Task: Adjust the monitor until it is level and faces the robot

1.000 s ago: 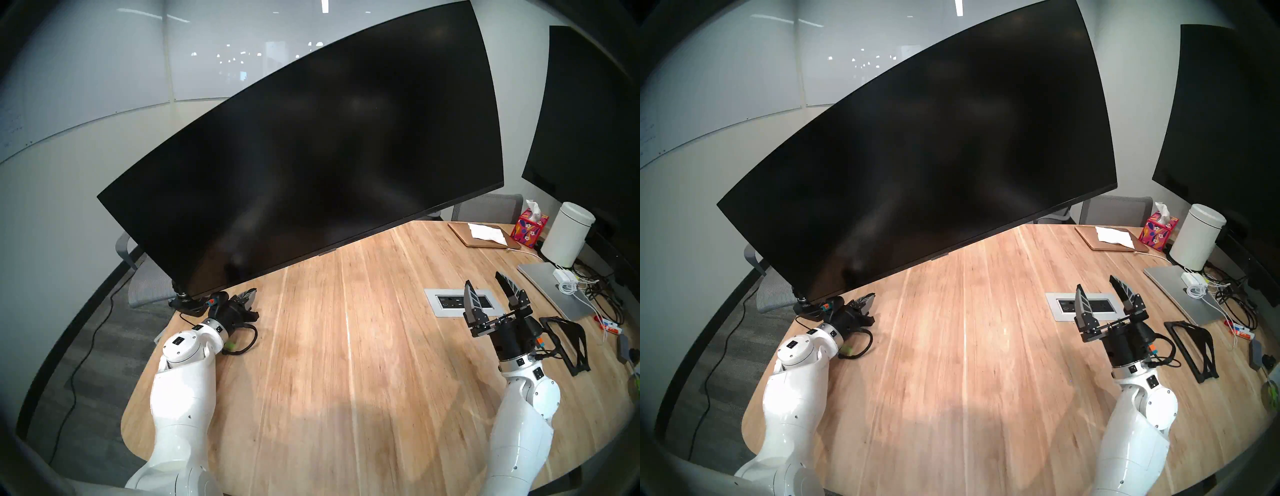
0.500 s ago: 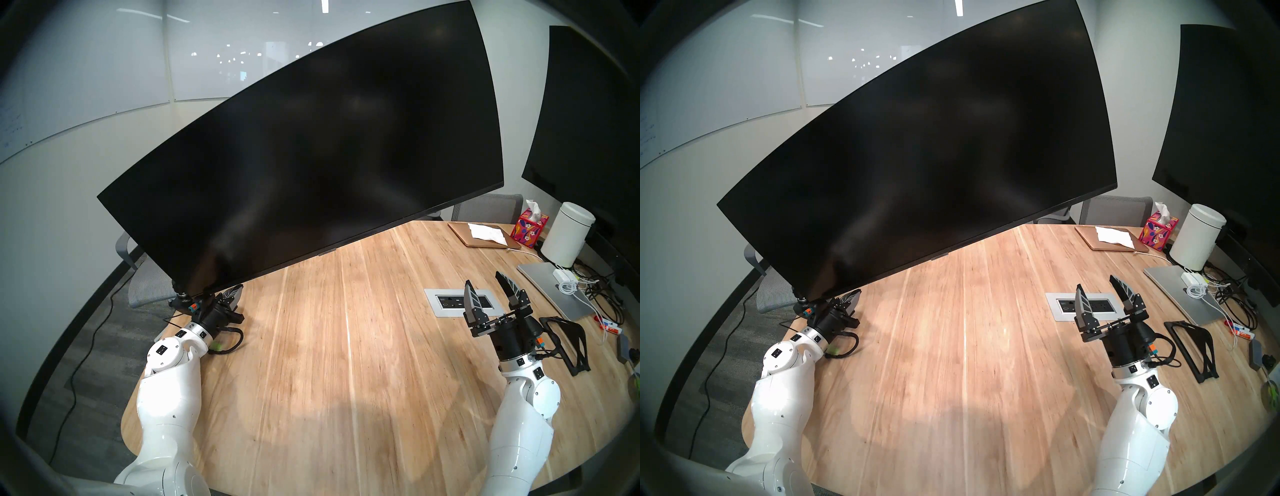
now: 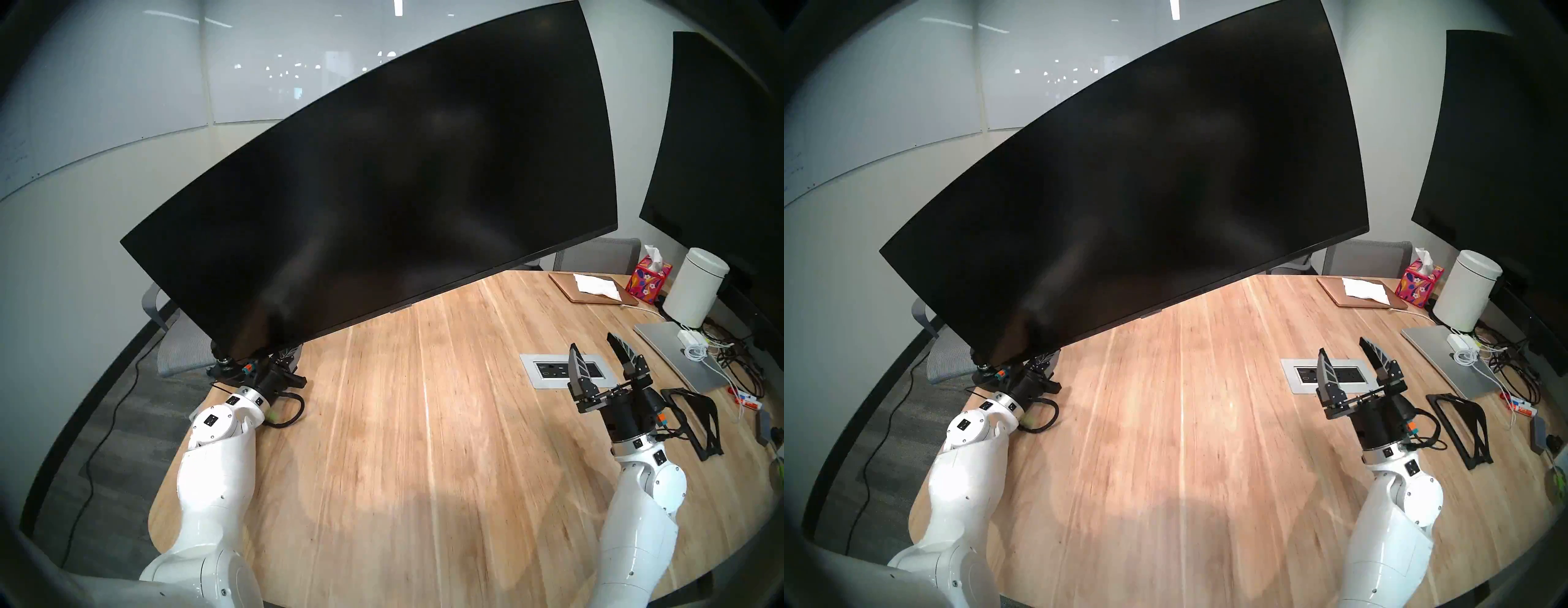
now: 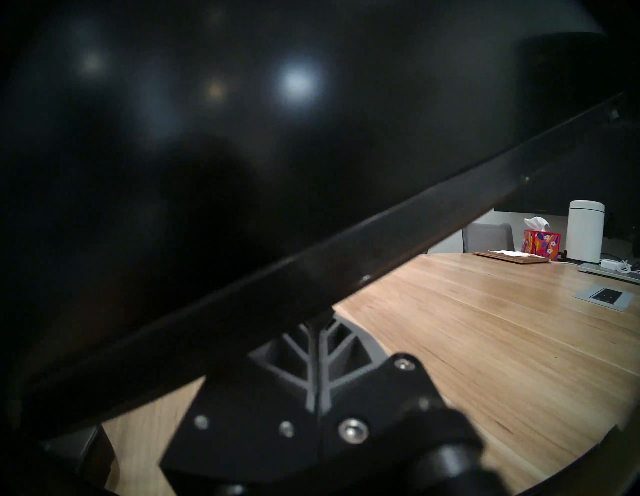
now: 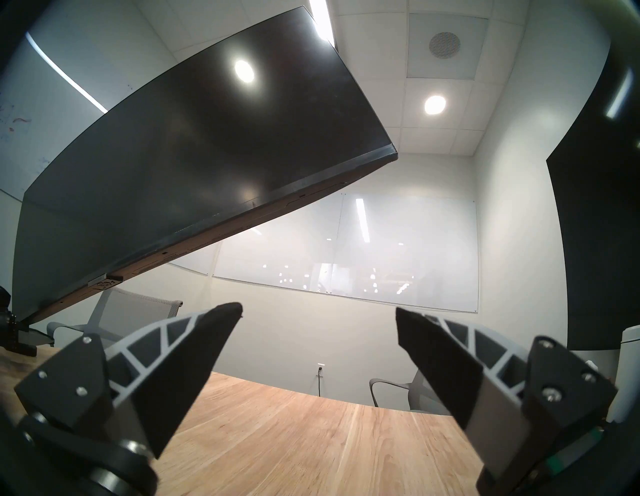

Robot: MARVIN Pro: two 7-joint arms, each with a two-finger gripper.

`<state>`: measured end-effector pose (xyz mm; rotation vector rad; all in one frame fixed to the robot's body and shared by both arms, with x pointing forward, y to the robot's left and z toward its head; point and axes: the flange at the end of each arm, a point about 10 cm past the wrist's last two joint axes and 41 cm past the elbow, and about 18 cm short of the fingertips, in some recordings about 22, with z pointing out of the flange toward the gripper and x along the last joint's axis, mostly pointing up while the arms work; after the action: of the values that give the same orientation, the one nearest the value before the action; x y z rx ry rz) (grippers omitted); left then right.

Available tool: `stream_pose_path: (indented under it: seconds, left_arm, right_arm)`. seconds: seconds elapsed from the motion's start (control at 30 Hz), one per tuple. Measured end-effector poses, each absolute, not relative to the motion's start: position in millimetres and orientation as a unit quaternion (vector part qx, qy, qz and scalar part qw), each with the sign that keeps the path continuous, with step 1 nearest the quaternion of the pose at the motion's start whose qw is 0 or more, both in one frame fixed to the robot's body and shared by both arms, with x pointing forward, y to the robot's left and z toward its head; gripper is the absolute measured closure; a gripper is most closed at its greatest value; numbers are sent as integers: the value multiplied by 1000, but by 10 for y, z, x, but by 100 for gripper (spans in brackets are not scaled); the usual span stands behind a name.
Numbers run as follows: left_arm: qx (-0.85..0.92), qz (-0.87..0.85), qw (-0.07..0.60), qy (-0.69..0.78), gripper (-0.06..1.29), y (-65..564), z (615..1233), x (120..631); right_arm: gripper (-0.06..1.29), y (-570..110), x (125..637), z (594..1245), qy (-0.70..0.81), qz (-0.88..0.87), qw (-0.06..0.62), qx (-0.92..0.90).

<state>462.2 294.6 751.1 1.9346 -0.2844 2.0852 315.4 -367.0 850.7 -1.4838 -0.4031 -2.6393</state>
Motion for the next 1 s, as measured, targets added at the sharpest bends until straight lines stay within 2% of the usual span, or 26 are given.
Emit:
stream_pose_path:
  seconds: [1.0]
  left_arm:
    - [648,750,114,-59,125,2981,7538,4560]
  right_arm:
    - [1,-3670,3153,8509,-132,-863,43,-485]
